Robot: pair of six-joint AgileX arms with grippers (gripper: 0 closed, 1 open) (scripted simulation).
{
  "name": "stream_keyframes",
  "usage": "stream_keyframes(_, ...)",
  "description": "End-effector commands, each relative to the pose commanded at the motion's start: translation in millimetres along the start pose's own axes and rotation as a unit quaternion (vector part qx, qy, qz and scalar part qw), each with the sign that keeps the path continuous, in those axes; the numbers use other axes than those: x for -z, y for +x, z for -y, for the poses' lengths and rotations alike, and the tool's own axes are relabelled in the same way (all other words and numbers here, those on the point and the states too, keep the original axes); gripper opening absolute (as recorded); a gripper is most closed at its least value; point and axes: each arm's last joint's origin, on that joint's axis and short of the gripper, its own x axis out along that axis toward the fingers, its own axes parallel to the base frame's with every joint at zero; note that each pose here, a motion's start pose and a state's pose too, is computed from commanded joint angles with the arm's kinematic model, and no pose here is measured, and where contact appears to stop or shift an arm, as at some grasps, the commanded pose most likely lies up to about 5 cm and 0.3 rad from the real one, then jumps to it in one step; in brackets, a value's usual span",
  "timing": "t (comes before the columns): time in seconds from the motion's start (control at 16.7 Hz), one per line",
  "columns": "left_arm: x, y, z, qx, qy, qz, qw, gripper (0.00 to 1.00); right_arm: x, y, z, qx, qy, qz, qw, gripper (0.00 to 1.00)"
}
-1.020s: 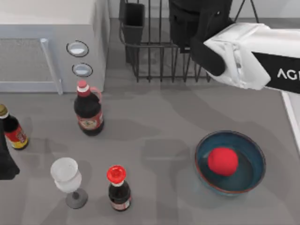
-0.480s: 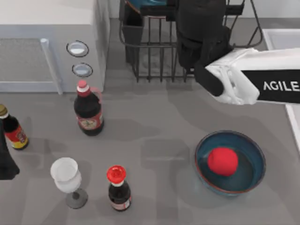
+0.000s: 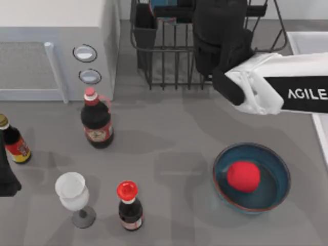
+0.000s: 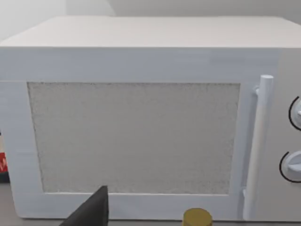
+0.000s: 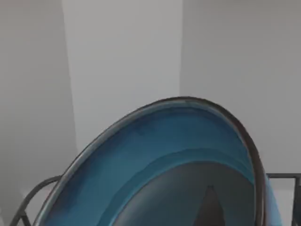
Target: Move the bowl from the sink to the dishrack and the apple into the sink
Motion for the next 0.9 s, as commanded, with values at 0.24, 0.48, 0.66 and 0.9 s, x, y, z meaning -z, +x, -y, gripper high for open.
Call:
stream_keyframes(0.24, 0.0, 0.0, 0.0, 0.000, 0.000, 0.000, 1.000, 1.00, 0.0, 0.0, 0.0, 0.000, 0.000, 0.000, 1.000, 0.90)
stream_keyframes(0.48, 0.0, 0.0, 0.0, 0.000, 0.000, 0.000, 1.000, 1.00, 0.0, 0.0, 0.0, 0.000, 0.000, 0.000, 1.000, 1.00)
stream_keyframes(0.66, 0.0, 0.0, 0.0, 0.000, 0.000, 0.000, 1.000, 1.00, 0.0, 0.0, 0.0, 0.000, 0.000, 0.000, 1.000, 1.00)
stream_keyframes(0.9, 0.0, 0.0, 0.0, 0.000, 0.000, 0.000, 1.000, 1.00, -0.2, -0.8, -1.0, -0.001, 0.000, 0.000, 1.000, 1.00)
